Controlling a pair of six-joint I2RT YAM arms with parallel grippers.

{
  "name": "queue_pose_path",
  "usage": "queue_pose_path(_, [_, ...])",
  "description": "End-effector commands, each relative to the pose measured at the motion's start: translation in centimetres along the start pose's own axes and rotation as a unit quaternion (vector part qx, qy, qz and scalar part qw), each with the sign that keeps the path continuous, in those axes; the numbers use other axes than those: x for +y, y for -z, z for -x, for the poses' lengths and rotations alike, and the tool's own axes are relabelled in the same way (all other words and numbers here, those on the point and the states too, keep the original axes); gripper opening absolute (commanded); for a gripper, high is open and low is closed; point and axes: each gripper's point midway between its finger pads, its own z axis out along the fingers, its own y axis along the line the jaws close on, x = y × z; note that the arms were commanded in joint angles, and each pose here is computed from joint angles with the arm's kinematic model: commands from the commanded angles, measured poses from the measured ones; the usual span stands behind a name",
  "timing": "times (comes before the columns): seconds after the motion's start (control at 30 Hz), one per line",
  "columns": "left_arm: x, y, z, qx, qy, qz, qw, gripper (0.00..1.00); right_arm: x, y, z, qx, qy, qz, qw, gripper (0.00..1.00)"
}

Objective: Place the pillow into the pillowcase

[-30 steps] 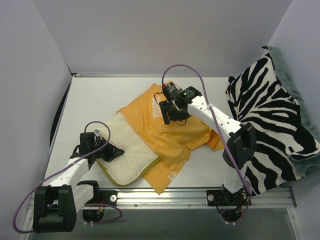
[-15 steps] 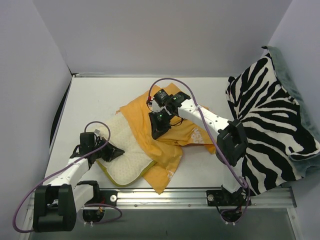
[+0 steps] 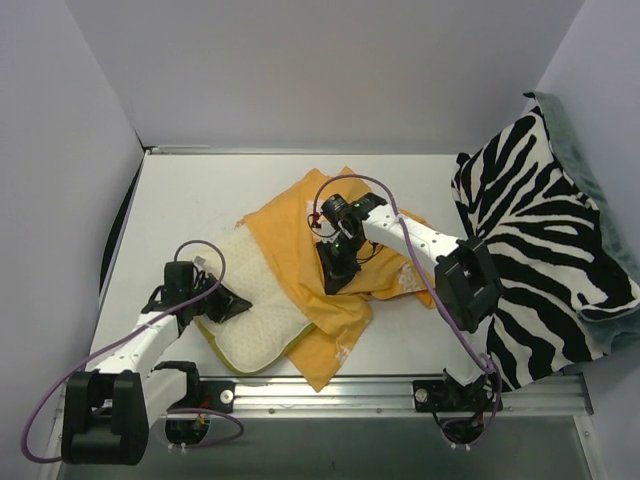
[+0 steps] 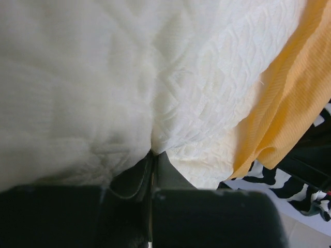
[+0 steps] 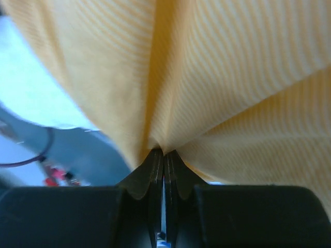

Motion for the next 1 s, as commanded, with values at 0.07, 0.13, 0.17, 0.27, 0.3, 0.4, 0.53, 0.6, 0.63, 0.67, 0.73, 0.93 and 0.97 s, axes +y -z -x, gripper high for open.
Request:
queue_pose_path(0.07, [-1.5,1.0,-3.2,0.063,-0.082,0.028,0.994,0.0,-5.6,2.0,-7.0,0.077,0.038,-0.149,0.985,0.0])
queue_pose_path(0.13, [-2.4,1.6,-4.8,0.095,-0.113,0.021,0.989,0.0,-6.0,1.7,-9.0,0.103,0.046,-0.162,0.98,0.01])
queue_pose_path(0.17, [-2.9,1.9,-5.6,0.109,-0.135,0.013,0.985,0.0,-5.9,1.7,-9.7,0.111,0.053,-0.165,0.979,0.05])
queue_pose_path(0.27, [-5.2,3.8,-7.6,0.148,-0.189,-0.018,0.971,0.05,-5.1,2.9,-9.4,0.089,0.072,-0.176,0.978,0.32])
queue_pose_path(0.3, [-7.3,4.9,-7.3,0.13,-0.222,-0.053,0.965,0.17,-4.4,3.9,-8.6,0.061,0.078,-0.171,0.98,0.41])
queue_pose_path(0.4, [-10.7,7.2,-5.4,0.055,-0.262,-0.081,0.96,0.73,-2.0,8.2,-3.3,-0.057,0.08,-0.157,0.983,0.64])
queue_pose_path(0.53, [-14.3,8.2,-0.4,-0.041,-0.279,-0.066,0.957,0.98,0.1,13.6,4.1,-0.208,0.062,-0.162,0.963,0.66])
queue_pose_path(0.6, [-12.8,6.4,2.1,-0.055,-0.274,-0.002,0.96,0.98,0.9,14.5,8.0,-0.262,0.047,-0.167,0.949,0.66])
queue_pose_path(0.63, [-12.1,6.0,2.9,-0.063,-0.274,0.026,0.959,0.97,1.3,14.2,9.4,-0.271,0.047,-0.164,0.947,0.66])
queue_pose_path(0.67, [-11.5,5.8,4.5,-0.087,-0.28,0.056,0.954,0.97,2.4,15.5,11.2,-0.298,0.045,-0.157,0.94,0.65])
queue_pose_path(0.73, [-10.1,4.8,6.0,-0.093,-0.279,0.096,0.951,0.97,1.8,13.0,13.7,-0.287,0.027,-0.165,0.943,0.63])
queue_pose_path(0.93, [-5.9,3.4,9.9,-0.095,-0.301,0.184,0.931,0.94,0.8,9.4,18.5,-0.297,-0.017,-0.182,0.937,0.64])
queue_pose_path(0.97, [-5.1,3.0,9.7,-0.079,-0.318,0.191,0.925,0.94,0.6,8.9,18.8,-0.296,-0.02,-0.184,0.937,0.65])
